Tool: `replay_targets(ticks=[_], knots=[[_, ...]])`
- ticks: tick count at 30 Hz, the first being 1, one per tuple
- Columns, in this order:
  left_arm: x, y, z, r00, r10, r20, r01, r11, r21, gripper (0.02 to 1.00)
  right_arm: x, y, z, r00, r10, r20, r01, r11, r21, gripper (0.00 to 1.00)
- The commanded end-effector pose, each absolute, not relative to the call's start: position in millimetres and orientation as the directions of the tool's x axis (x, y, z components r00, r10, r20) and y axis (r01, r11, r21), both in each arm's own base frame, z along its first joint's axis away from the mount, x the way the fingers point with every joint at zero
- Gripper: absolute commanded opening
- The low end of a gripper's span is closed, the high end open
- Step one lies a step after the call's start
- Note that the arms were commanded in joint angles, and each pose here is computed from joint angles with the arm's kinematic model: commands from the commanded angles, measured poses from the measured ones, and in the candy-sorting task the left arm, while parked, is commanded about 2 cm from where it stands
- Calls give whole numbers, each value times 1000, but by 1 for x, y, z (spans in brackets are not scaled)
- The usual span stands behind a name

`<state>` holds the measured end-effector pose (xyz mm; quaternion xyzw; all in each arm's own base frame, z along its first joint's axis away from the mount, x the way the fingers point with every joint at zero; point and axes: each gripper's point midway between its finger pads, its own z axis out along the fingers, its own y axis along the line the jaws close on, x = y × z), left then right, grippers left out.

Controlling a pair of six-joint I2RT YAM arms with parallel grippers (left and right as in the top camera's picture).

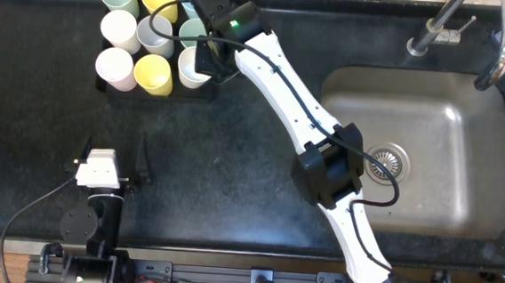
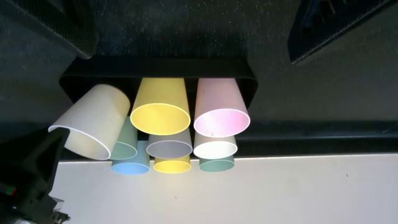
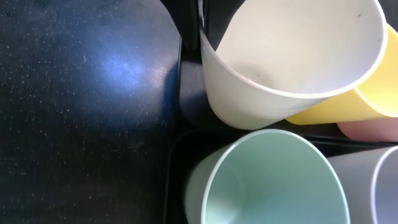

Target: Store Cups

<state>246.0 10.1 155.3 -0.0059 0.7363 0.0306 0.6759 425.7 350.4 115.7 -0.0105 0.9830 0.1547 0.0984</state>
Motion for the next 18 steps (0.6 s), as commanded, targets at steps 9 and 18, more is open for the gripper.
replay_targets(ticks=[9, 18], knots=[[246, 8, 156, -80, 48, -996, -41, 998, 52, 1000, 429, 354, 113, -978, -10, -206, -73, 952, 299, 45], [246, 8, 156, -80, 48, -996, -40, 998, 52, 998, 428, 352, 112, -978, -20, -207, -81, 954, 289, 45]])
